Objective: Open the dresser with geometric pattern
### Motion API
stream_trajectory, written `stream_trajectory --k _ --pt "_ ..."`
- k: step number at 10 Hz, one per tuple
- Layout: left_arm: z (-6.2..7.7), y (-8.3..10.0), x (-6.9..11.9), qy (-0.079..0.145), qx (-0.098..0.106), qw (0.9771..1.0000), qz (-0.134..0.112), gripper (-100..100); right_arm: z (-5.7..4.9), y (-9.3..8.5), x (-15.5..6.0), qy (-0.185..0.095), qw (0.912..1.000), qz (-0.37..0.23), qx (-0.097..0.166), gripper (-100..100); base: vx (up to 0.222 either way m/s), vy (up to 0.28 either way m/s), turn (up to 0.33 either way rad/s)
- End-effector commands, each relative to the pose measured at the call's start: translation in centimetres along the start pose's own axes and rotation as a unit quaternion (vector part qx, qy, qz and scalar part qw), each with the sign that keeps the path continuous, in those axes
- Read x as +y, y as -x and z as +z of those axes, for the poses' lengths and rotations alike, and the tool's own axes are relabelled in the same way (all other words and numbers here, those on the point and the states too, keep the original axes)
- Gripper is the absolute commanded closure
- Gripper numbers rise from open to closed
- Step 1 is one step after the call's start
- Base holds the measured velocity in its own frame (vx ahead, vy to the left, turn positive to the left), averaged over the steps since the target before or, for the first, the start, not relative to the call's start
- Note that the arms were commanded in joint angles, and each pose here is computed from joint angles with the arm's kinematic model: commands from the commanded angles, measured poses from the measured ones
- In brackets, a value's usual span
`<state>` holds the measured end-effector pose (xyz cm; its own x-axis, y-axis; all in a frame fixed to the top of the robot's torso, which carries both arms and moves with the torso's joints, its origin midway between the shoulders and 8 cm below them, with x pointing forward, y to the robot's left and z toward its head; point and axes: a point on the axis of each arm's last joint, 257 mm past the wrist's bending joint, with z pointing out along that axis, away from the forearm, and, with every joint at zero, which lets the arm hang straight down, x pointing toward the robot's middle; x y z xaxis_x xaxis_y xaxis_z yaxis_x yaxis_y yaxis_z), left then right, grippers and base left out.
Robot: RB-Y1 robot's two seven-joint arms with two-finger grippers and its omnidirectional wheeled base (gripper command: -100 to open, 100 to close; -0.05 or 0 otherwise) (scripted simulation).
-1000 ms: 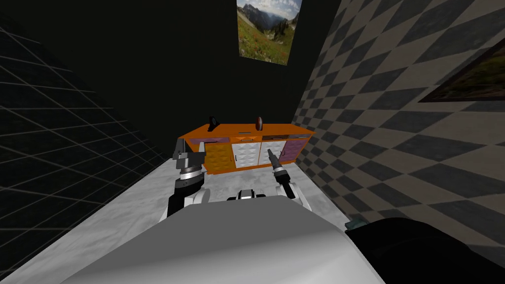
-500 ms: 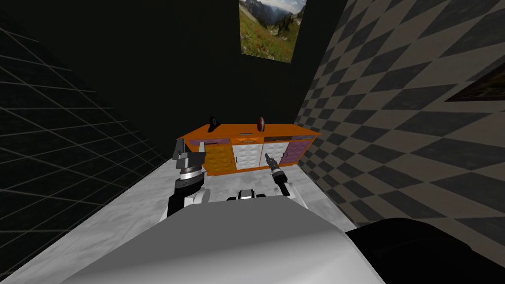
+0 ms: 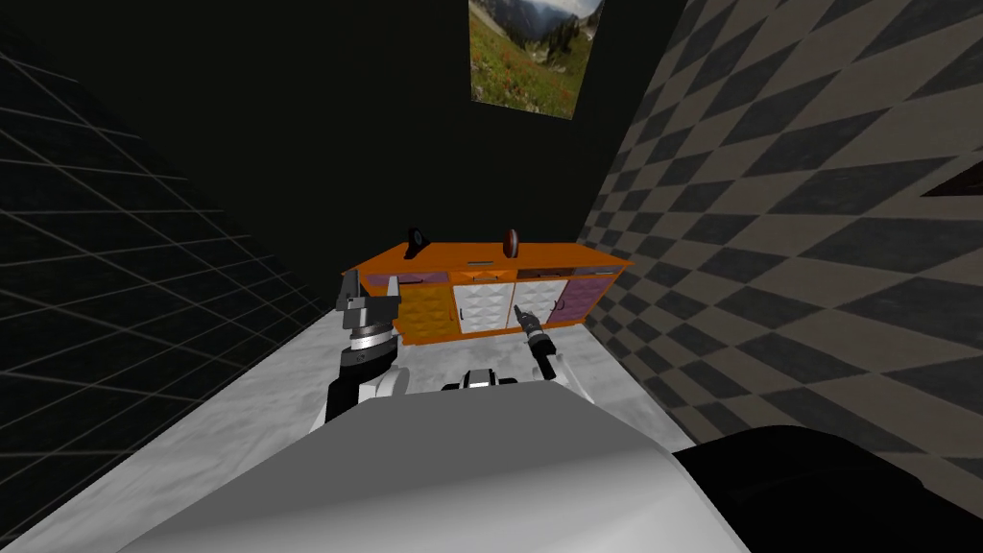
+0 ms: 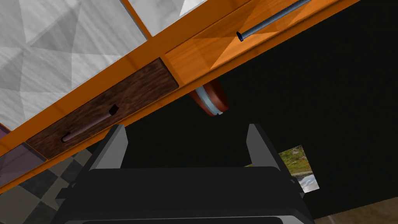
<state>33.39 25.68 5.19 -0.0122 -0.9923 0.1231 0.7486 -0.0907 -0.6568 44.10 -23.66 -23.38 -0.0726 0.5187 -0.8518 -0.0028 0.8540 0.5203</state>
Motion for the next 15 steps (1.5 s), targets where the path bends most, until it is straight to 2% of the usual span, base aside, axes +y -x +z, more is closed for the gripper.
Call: stream_trajectory --k 1,2,3,4,5,6,7,8,10,11,12,13,14,15 --pt "0.0 0.0 0.0 0.000 0.000 1.0000 0.000 0 -0.1 -1.9 -2.4 -0.040 0.9974 -0.056 0.023 -100 0.102 0.015 0.023" --pt "0.0 0.0 0.0 0.000 0.000 1.0000 0.000 0 -0.1 -1.9 -2.4 -0.040 0.9969 -0.064 0.022 -100 0.039 0.002 -0.010" --pt "0.0 0.0 0.0 0.000 0.000 1.0000 0.000 0 0.0 -3.4 -4.0 -0.061 0.9923 -0.099 0.041 -100 0.074 0.000 0.053" --pt "0.0 0.0 0.0 0.000 0.000 1.0000 0.000 0 -0.1 -3.2 -4.5 -0.070 0.9901 -0.115 0.040 -100 0.080 0.000 0.039" --pt "0.0 0.0 0.0 0.000 0.000 1.0000 0.000 0 -0.2 -4.7 -5.9 -0.088 0.9838 -0.145 0.059 -100 0.111 0.018 0.081" --pt "0.0 0.0 0.0 0.000 0.000 1.0000 0.000 0 -0.3 -4.5 -6.5 -0.099 0.9807 -0.158 0.058 -100 0.094 0.010 0.024" --pt "0.0 0.0 0.0 0.000 0.000 1.0000 0.000 0 -0.3 -4.3 -6.4 -0.099 0.9789 -0.170 0.055 -100 0.038 -0.003 -0.011" --pt "0.0 0.0 0.0 0.000 0.000 1.0000 0.000 0 -0.5 -5.5 -8.1 -0.121 0.9692 -0.202 0.073 -100 0.069 -0.009 0.059" --pt "0.0 0.0 0.0 0.000 0.000 1.0000 0.000 0 -0.5 -5.1 -8.4 -0.127 0.9639 -0.224 0.069 -100 0.060 -0.001 0.023" --pt "0.0 0.0 0.0 0.000 0.000 1.0000 0.000 0 -0.8 -6.1 -9.9 -0.146 0.9512 -0.259 0.084 -100 0.056 0.017 0.073" --pt "0.0 0.0 0.0 0.000 0.000 1.0000 0.000 0 -0.8 -5.6 -10.2 -0.152 0.9454 -0.277 0.079 -100 0.071 0.008 0.042" --pt "0.0 0.0 0.0 0.000 0.000 1.0000 0.000 0 -1.0 -6.6 -11.2 -0.161 0.9324 -0.310 0.093 -100 0.107 0.021 0.075" --pt "0.0 0.0 0.0 0.000 0.000 1.0000 0.000 0 -1.3 -6.1 -12.0 -0.178 0.9269 -0.318 0.091 -100 0.091 0.008 0.044" --pt "0.0 0.0 0.0 0.000 0.000 1.0000 0.000 0 -1.2 -5.8 -11.9 -0.177 0.9233 -0.330 0.087 -100 0.036 -0.009 -0.003"
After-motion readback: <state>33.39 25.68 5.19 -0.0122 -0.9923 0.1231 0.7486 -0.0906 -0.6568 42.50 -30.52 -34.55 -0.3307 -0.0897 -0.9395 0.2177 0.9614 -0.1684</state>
